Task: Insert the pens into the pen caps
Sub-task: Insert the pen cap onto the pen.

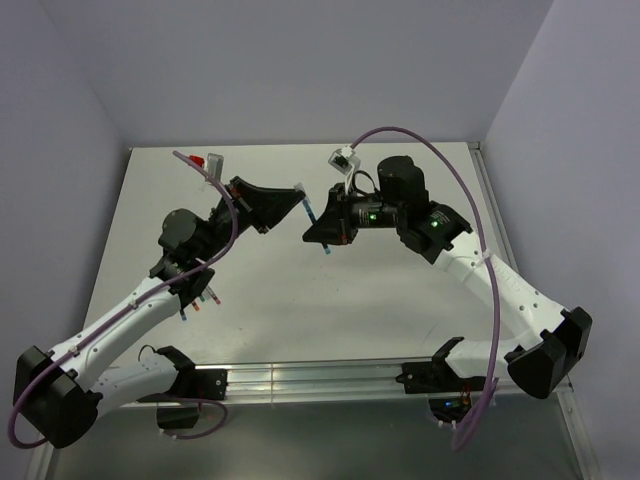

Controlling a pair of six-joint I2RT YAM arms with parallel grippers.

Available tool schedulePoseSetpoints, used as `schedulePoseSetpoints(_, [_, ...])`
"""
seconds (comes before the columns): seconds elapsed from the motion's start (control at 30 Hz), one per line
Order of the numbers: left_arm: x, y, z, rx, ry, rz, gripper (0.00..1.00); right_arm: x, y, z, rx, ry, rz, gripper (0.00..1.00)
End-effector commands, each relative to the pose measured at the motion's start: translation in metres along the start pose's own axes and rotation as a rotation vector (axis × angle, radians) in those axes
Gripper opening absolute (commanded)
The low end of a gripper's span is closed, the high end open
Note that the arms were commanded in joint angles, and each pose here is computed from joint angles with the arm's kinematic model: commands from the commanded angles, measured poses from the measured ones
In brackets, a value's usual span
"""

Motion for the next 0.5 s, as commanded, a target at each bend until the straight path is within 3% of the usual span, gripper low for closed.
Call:
schedulePoseSetpoints(0.0, [-0.063, -0.019, 0.034, -0.234, 0.405, 0.116, 0.0, 0.09, 0.024, 0.031, 0.088, -0.435, 0.183, 0.0])
schedulePoseSetpoints(0.27, [-0.066, -0.029, 0.041, -0.374, 0.44, 0.155, 0.0, 0.087, 0.028, 0.034, 0.24, -0.402, 0.169, 0.0])
schedulePoseSetpoints(0.47, [-0.065, -0.017, 0.032, -0.235, 0.444, 0.135, 0.0, 0.089, 0.02, 0.033, 0.16, -0.402, 0.165, 0.0])
Point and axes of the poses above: each gripper's point midway between its finger pads, its own z axis back along the fingers, its own y axis along the line the jaws close on, x = y × z, the point moved 6 cm from there along z, back along the fingers, and after that the axes turned 3 degrees about -z, right-handed, at the moved point
